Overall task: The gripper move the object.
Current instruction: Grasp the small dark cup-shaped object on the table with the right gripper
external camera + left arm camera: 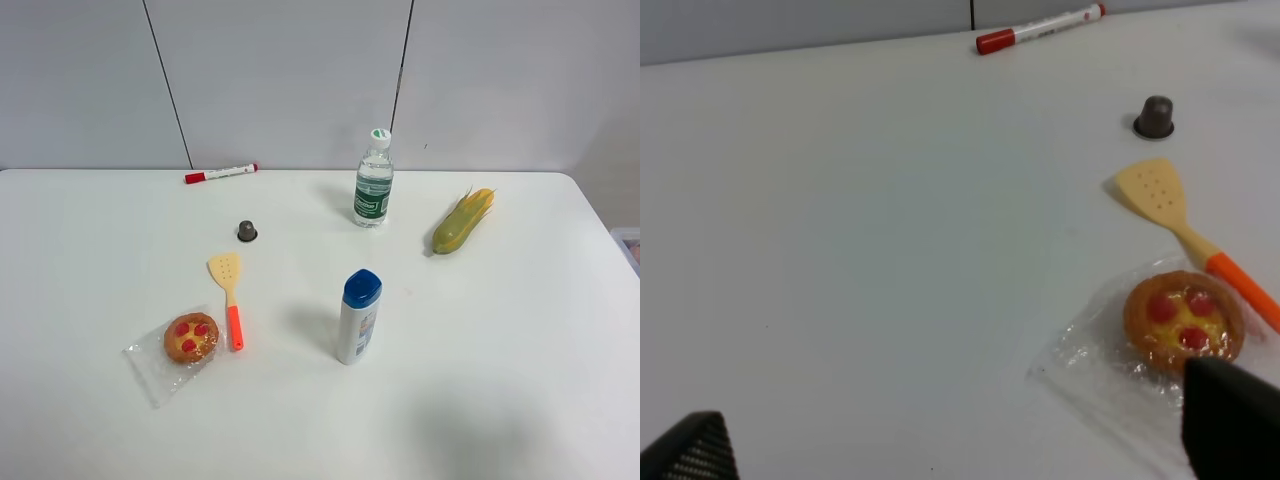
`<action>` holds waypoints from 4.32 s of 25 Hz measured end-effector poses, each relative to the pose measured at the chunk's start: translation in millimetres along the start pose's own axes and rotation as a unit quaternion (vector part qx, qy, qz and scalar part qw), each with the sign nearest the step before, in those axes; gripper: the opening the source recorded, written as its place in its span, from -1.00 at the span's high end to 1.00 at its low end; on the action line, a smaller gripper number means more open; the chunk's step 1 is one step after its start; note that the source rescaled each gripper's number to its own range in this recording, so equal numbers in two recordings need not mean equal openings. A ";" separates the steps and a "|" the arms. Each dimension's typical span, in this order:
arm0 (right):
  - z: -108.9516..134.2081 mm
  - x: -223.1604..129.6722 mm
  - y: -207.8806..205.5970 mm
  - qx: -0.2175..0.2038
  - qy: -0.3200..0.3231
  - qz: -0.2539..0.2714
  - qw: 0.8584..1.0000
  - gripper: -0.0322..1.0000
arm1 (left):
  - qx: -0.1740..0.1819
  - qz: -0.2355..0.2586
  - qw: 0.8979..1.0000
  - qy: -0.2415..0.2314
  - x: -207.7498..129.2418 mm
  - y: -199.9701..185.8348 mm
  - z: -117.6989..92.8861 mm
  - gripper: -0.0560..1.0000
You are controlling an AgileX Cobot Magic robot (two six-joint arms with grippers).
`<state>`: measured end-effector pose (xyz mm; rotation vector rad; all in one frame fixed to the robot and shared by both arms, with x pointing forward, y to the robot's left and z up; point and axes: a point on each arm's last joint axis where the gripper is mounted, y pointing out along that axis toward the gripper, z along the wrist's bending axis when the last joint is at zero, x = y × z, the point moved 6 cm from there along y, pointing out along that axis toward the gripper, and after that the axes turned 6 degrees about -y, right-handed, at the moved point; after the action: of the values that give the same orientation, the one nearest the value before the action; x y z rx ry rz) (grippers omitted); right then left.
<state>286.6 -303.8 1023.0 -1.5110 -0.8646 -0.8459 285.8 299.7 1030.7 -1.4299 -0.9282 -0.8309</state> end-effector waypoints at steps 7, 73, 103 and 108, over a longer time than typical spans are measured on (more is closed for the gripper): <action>0.0 0.0 0.0 0.000 0.000 0.000 1.000 -1.00 | 0.000 0.000 1.000 0.000 0.0 0.0 0.0 -1.00; 85.5 278.0 197.7 0.220 -0.154 0.163 0.950 -1.00 | 0.000 0.000 1.000 0.000 0.0 0.0 0.0 -1.00; 409.3 153.4 334.4 0.360 -0.308 0.116 0.873 -0.99 | 0.000 0.000 1.000 0.000 0.0 0.0 0.1 -1.00; 417.2 132.5 356.5 0.360 -0.298 0.118 0.876 -0.99 | 0.000 0.000 1.000 0.000 0.0 0.0 0.1 -1.00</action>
<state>682.1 88.9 933.3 -1.1530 -1.2339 0.1714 285.8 299.7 1030.7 -1.4292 -0.9280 -0.8309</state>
